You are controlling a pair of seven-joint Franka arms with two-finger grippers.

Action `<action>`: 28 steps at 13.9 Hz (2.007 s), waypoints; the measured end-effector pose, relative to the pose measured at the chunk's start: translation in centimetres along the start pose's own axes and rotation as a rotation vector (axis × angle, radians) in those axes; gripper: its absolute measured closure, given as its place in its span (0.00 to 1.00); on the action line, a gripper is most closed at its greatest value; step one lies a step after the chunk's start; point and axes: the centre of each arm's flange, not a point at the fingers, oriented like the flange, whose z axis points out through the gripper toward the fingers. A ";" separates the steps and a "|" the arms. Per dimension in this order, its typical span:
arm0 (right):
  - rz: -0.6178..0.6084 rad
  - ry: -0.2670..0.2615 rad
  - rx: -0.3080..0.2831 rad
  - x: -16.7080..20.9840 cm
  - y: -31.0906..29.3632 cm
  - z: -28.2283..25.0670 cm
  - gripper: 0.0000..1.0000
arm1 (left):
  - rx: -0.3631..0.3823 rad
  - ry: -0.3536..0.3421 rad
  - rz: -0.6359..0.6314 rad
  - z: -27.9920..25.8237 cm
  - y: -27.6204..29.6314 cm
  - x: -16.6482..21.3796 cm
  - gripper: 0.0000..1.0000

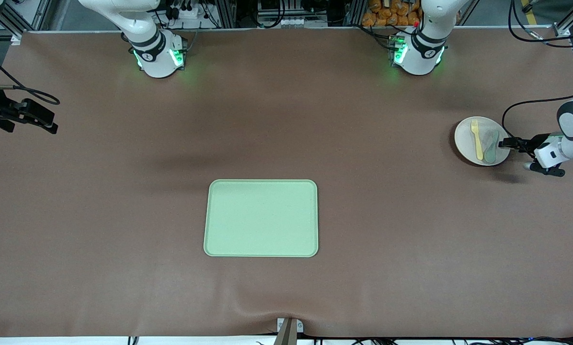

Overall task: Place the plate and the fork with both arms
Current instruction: 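Lower the left gripper onto the plate rim and close it, then lift the plate with the left gripper and carry it toward the tray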

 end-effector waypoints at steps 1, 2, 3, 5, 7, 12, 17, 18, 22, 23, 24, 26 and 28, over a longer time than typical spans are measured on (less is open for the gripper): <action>0.000 0.000 0.000 0.0 0.0 0.0 0.00 | 0.000 0.000 0.000 0.0 0.0 0.0 0.32; 0.000 0.000 0.000 0.0 0.0 0.0 0.00 | 0.000 0.000 0.000 0.1 0.0 0.0 0.42; 0.000 -0.001 0.000 0.0 0.0 0.0 0.00 | 0.000 0.000 0.001 0.1 0.0 0.0 0.51; 0.001 -0.001 0.000 0.0 0.1 0.1 0.00 | 0.000 0.000 0.002 0.1 0.1 0.0 0.71; 0.002 -0.001 0.000 0.0 0.1 0.1 0.00 | -0.002 -0.004 0.011 -0.1 0.3 0.0 0.90; 0.006 -0.002 0.000 0.1 0.3 0.1 0.00 | 0.008 0.007 0.045 -0.9 0.7 0.4 0.94; 0.009 -0.004 0.000 0.1 0.5 0.2 0.00 | -0.018 0.106 0.055 -5.5 3.0 3.5 0.95; 0.009 -0.004 0.000 0.1 0.5 0.2 0.00 | -0.043 0.127 0.048 -6.6 3.5 4.0 0.95; 0.011 -0.004 0.000 0.1 0.6 0.2 0.00 | -0.116 0.195 0.010 -10.6 5.4 6.0 0.95; 0.012 -0.004 0.000 0.1 0.7 0.2 0.00 | -0.127 0.204 -0.005 -11.4 6.0 6.6 0.95; 0.013 -0.005 0.000 0.1 0.7 0.3 0.00 | -0.132 0.211 -0.023 -12.3 6.7 7.2 0.95; 0.018 -0.008 0.000 0.2 1.0 0.4 0.00 | -0.138 0.217 -0.055 -13.8 8.9 8.6 0.95; 0.023 -0.010 0.000 0.2 1.3 0.5 0.00 | -0.135 0.213 -0.080 -14.8 11.9 10.4 0.95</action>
